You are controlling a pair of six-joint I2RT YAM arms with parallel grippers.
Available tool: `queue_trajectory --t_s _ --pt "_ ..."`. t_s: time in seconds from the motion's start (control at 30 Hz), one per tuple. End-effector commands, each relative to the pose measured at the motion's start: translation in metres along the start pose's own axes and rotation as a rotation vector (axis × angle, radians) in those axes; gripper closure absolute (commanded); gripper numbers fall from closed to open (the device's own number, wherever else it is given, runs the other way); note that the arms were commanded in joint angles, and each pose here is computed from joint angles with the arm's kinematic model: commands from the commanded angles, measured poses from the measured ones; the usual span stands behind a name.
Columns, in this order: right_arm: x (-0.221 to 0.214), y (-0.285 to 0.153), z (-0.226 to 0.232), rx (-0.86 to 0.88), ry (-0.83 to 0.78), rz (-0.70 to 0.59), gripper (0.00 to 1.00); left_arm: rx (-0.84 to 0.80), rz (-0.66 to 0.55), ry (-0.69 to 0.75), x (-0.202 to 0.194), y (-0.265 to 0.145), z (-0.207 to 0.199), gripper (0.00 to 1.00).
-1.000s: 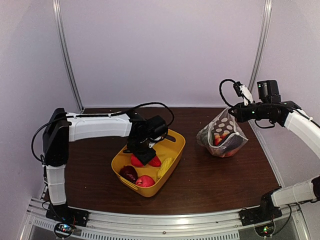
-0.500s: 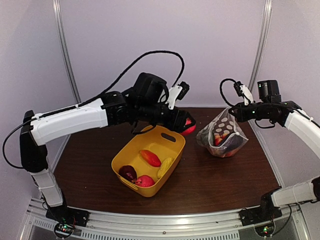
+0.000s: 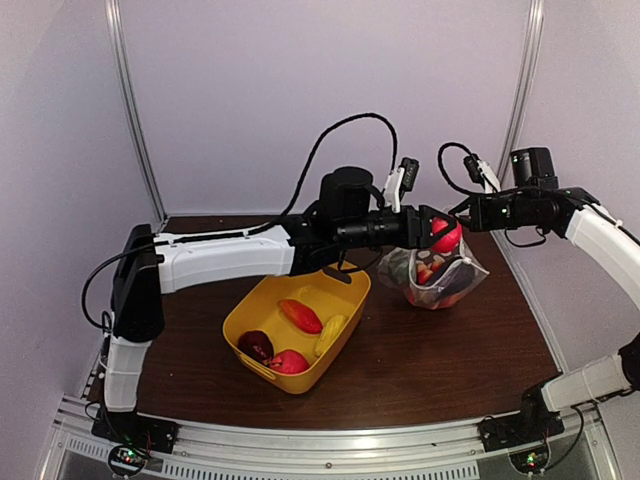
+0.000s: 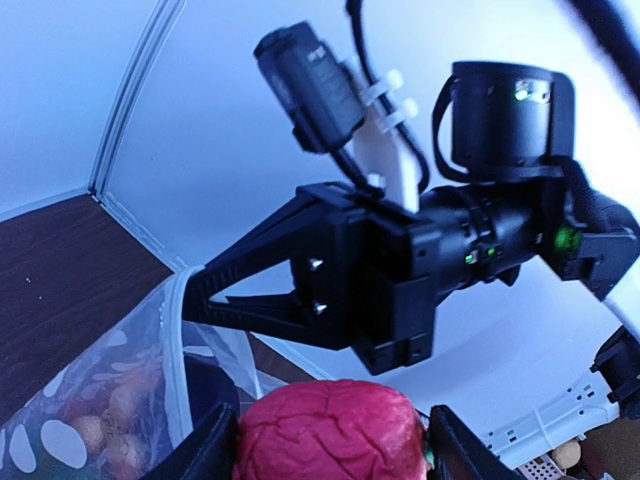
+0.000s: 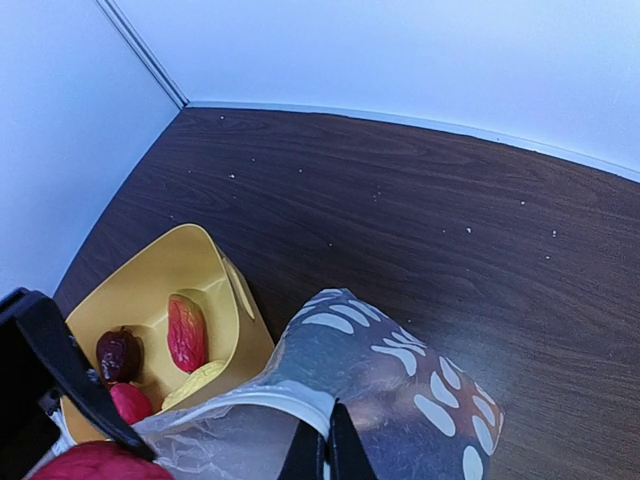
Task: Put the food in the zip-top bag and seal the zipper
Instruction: Place the fake fruit in the zipper food storage bag, then pick up the fake fruit from the bin.
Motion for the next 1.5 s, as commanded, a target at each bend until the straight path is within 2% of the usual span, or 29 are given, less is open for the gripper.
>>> queue_trajectory --t_s 0.0,0.07,0.13,0.23,0.33,0.63,0.73,0.83,0.9,0.97,1.03,1.13,1.2,1.33,1.47 --pt "0.017 -0.010 0.011 0.074 0.027 -0.051 1.00 0.019 -0.053 0.034 0.014 0.007 -0.015 0.70" --pt "0.016 -0.009 0.011 0.086 0.037 -0.051 1.00 0.087 -0.046 0.054 0.012 0.010 -0.007 0.69" --pt "0.015 -0.008 0.012 0.103 0.046 -0.049 1.00 0.168 -0.032 0.077 0.007 0.012 0.002 0.63" --pt "0.015 -0.007 0.013 0.120 0.054 -0.046 1.00 0.279 -0.020 0.116 0.004 0.015 0.015 0.51" --pt "0.016 -0.007 0.014 0.140 0.063 -0.048 1.00 0.361 -0.016 0.159 0.003 0.019 0.025 0.33" --pt "0.021 -0.001 0.002 0.252 0.189 -0.049 1.00 0.386 0.004 0.228 0.003 0.026 0.029 0.23" --pt "0.022 0.002 -0.005 0.265 0.223 -0.049 1.00 0.358 -0.016 0.261 0.015 0.020 0.015 0.21" --pt "0.022 0.002 -0.012 0.237 0.216 -0.057 1.00 0.294 -0.068 0.365 0.039 0.002 -0.023 0.19" --pt "0.024 -0.002 -0.015 0.208 0.191 -0.069 1.00 0.292 -0.095 0.416 0.057 -0.021 -0.047 0.12" --pt "0.031 -0.010 -0.018 0.128 0.125 -0.085 1.00 0.354 -0.070 0.423 0.061 -0.041 -0.050 0.04" --pt "0.032 -0.017 -0.022 -0.023 0.032 -0.072 1.00 0.446 0.015 0.434 0.045 -0.060 -0.038 0.02" --pt "0.038 -0.035 -0.017 -0.084 -0.098 -0.080 1.00 0.614 0.161 0.399 0.016 -0.096 -0.010 0.02" --pt "0.019 -0.025 -0.027 -0.173 -0.100 -0.078 1.00 0.694 0.260 0.348 -0.009 -0.119 0.012 0.03" --pt "-0.011 0.004 -0.027 -0.075 -0.083 0.083 1.00 0.806 0.404 0.226 -0.047 -0.158 0.041 0.10" --pt "-0.012 0.004 -0.021 -0.049 -0.061 0.015 1.00 0.827 0.549 0.198 -0.076 -0.170 0.058 0.08"
Point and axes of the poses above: each gripper's point midway between its finger pads, its own y axis out along the fingers, its own z axis along the line the jaws close on, x = y × z, the point moved 9 cm from there along -y, back along the fingers, and after that the axes turned 4 degrees about -y, right-handed, at the moved point
